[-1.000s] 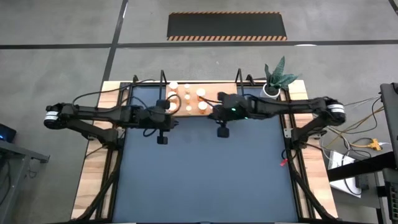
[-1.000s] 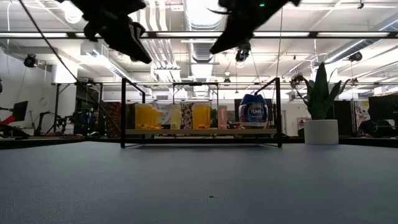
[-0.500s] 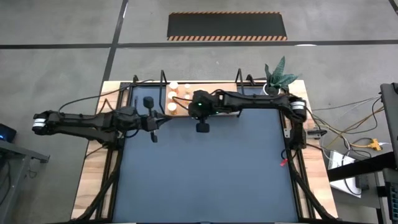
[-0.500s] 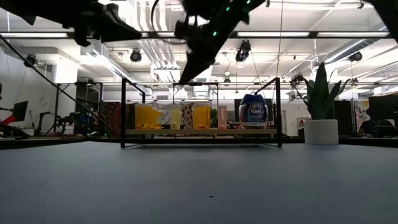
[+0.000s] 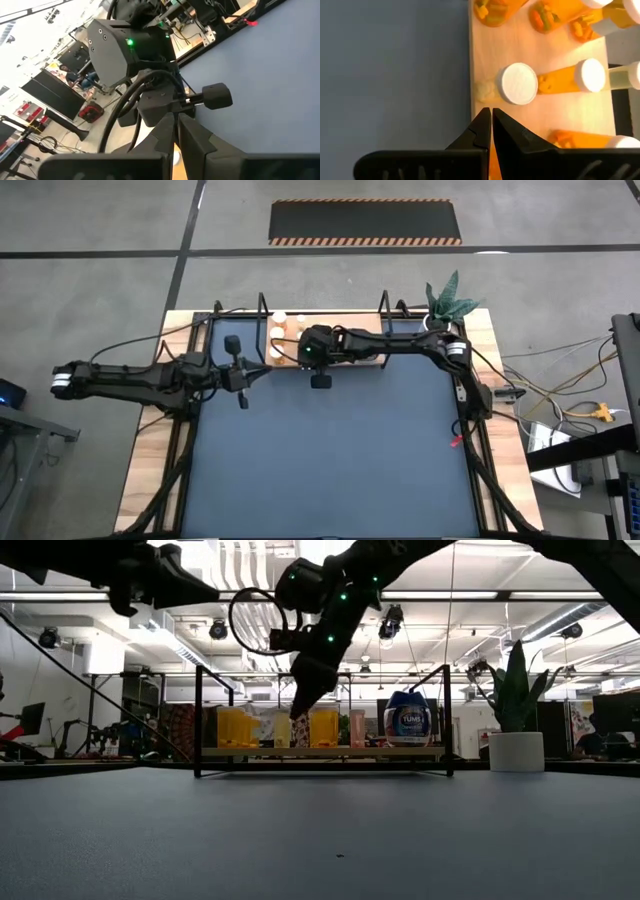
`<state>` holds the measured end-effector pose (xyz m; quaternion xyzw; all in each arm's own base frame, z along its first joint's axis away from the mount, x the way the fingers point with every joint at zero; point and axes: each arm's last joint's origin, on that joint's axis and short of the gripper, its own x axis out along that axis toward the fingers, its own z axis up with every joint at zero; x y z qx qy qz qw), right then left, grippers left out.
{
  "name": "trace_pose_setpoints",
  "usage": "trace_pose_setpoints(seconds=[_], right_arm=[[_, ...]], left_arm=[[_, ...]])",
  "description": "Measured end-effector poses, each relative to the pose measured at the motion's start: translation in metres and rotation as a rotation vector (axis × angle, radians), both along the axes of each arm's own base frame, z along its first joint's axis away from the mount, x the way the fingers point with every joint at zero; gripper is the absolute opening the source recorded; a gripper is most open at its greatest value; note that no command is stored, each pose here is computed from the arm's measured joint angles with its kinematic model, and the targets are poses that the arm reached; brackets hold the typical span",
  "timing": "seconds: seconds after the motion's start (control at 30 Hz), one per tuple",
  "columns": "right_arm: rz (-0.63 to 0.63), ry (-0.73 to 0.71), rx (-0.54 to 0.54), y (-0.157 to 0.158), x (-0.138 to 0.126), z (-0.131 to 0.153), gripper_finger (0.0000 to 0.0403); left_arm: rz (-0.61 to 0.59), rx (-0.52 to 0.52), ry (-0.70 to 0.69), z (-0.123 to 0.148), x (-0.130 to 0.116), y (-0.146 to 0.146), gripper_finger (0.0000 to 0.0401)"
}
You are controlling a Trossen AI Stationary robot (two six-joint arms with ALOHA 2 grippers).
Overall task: Pick and place medicine bottles onto shelf by color
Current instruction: Adjust the pill bottles on the shelf
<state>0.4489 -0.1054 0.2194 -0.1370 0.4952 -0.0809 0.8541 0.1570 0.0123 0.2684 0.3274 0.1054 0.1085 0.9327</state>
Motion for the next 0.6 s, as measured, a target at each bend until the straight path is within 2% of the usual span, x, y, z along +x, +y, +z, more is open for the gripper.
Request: trace_pose_setpoints(seconds=[0.6], right_arm=[[0.003,-0.051,-0.013,-0.0013,0.0040,0.0024,0.0009]], left_arm=[[-0.001,0.008,0.016,-0.0019,0.0024,0.0001,0.0008]])
